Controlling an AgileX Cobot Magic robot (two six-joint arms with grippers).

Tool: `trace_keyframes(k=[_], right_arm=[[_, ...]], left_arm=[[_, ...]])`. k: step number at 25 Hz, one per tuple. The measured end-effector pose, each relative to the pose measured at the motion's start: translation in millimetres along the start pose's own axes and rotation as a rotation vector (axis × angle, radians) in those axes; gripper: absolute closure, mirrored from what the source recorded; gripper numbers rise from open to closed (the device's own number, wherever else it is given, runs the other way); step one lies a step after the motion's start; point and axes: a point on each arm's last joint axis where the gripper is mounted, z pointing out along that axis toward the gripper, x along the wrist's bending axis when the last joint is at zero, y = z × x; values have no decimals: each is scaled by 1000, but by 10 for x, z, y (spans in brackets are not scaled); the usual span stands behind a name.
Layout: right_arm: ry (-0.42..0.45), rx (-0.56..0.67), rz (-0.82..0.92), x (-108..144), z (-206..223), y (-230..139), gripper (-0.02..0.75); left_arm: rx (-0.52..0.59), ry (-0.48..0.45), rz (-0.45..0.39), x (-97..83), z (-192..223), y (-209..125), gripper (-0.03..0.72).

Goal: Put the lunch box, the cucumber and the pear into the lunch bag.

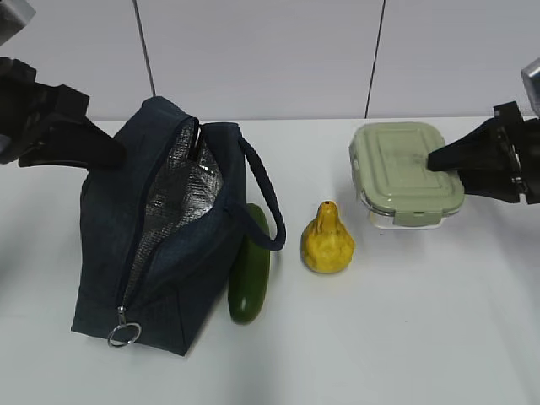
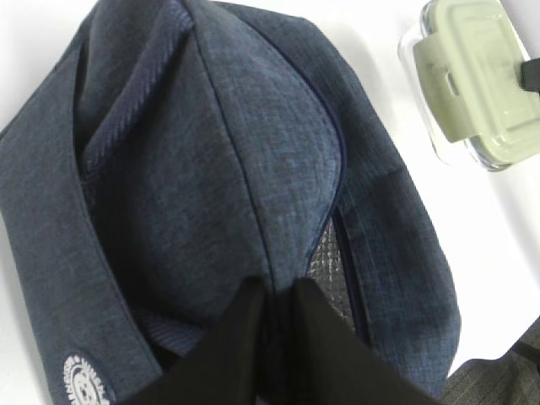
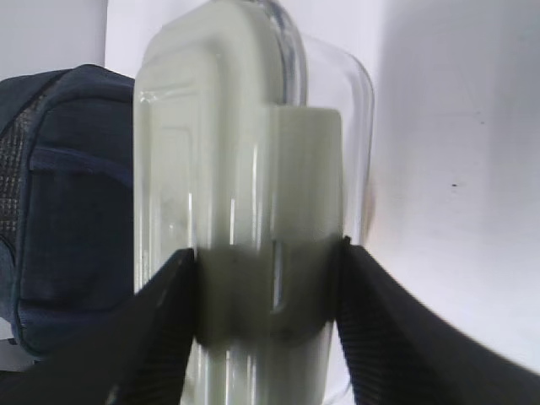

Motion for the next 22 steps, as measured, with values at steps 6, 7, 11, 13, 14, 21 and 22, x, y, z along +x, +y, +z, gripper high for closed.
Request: trace_keyframes(k=[6,7,11,13,14,21,22], right_arm=[[26,-2,-56,255,51,51,348],[32,-2,-73,322,63,70,348],[65,5,-143,616,120,162,348],[83,13,-171,757,162,196,349],[95,17,-191,847,193,224,349],[159,55,-265,1250,351,275,348],[166,63,-273,1290,380,265,349]], left_arm=[[0,0,0,0,0,0,668],[0,0,0,0,0,0,668],[-1,0,0,0,0,1,668],[-1,0,0,0,0,1,668],[-1,0,0,0,0,1,668],[-4,2,1,2,0,4,668],[-4,2,1,2,0,4,668]])
